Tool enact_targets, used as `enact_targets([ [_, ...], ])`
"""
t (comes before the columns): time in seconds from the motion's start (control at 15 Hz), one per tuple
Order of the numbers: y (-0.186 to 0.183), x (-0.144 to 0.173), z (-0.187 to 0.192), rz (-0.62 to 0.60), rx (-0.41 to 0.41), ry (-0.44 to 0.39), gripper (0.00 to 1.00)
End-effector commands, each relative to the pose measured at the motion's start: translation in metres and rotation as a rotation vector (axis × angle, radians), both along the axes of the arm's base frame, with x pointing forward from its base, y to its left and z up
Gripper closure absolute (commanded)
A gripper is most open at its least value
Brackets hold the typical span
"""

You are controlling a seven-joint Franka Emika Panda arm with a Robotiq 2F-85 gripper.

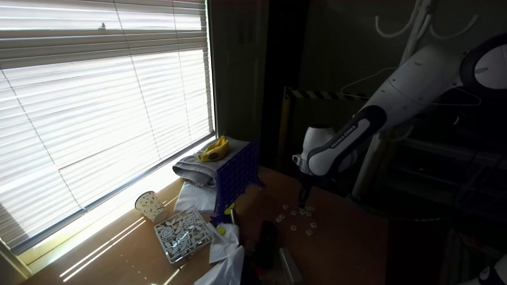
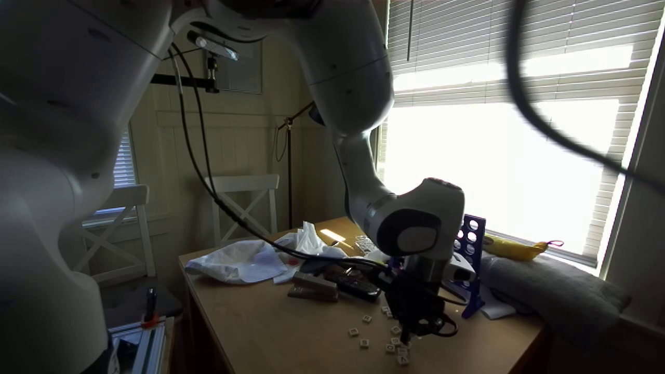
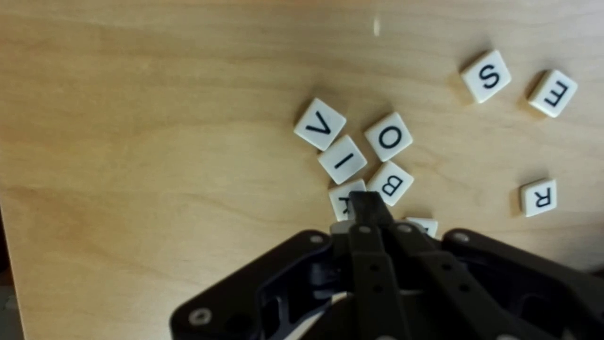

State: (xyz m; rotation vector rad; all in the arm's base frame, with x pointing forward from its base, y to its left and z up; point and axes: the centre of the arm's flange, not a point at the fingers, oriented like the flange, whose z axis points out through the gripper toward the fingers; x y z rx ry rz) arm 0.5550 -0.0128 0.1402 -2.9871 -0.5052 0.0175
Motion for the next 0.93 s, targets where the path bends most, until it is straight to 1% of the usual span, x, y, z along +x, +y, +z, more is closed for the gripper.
enact_targets([
  [0.0,-0.004,0.007,-0.006,-0.005,0.021,-0.009,1.0],
  [0.47,-0.004,0.017,-0.014,-0.032,0.053,0.011,1.0],
  [0.67,-0.004,0.02,-0.01,-0.034,0.062,0.007,1.0],
  [0.73,-0.002,0.013,-0.004,-0.027,0.027,-0.005,0.99],
  [0.87,-0.002,0.015,-0.004,-0.028,0.03,-0.007,0.99],
])
